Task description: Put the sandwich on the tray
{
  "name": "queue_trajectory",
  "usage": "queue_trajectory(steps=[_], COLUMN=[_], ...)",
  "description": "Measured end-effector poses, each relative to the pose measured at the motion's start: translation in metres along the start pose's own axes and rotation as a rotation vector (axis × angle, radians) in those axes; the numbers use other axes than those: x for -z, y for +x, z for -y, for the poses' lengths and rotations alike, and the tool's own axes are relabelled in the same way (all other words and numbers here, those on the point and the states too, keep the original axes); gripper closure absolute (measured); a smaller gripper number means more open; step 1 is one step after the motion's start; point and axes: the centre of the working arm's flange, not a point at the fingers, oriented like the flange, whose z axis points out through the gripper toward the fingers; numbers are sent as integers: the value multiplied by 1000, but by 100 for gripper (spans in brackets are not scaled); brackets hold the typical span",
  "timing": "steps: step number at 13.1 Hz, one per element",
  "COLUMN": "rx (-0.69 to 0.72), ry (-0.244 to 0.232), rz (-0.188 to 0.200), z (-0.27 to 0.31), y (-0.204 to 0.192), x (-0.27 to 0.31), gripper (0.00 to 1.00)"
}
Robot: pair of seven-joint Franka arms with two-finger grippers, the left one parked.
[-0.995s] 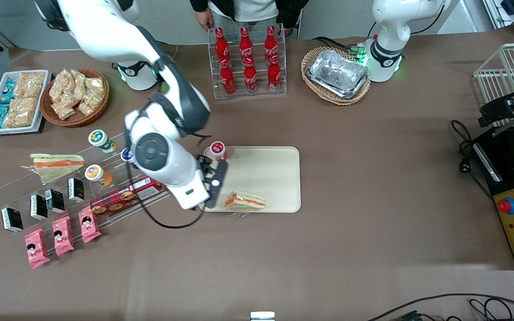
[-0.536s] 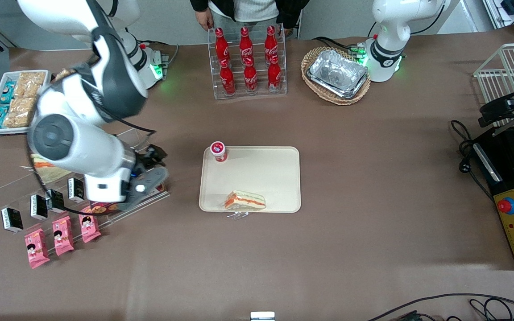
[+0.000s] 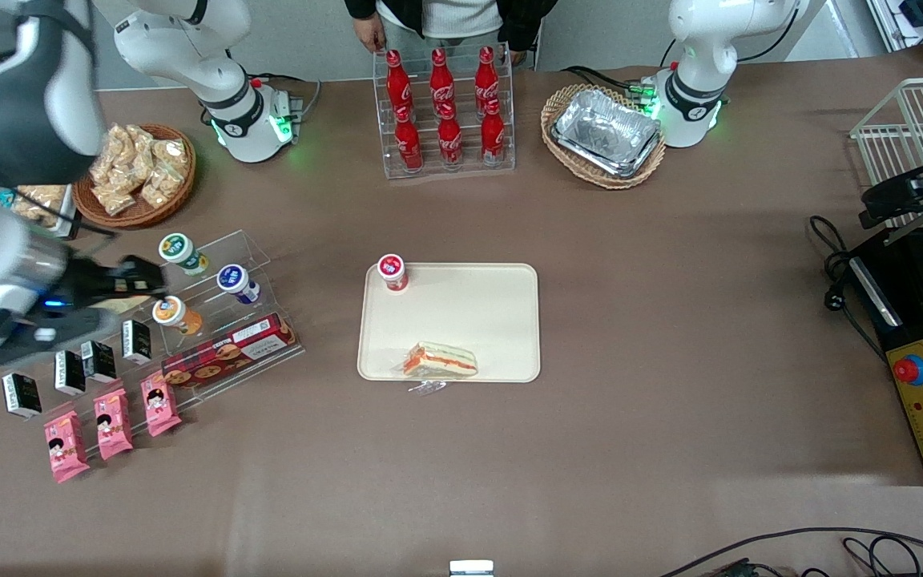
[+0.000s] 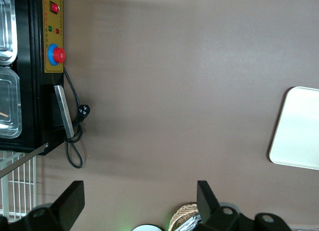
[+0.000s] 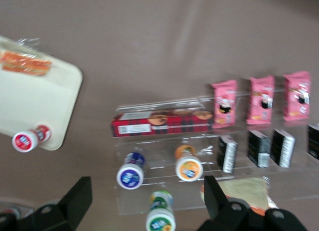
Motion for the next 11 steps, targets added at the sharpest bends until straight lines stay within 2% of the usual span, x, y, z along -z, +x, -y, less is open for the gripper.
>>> queue_trajectory(steps=[3, 5, 6, 8, 11], rx=[-117, -183, -205, -216, -209], ry=[-3, 8, 18, 34, 29], rz=[-87, -153, -173, -174, -173], z=[-68, -106, -118, -125, -118], y=[-36, -64, -76, -92, -92], x=[9, 3, -2, -6, -4], gripper=[0, 0, 0, 0, 0])
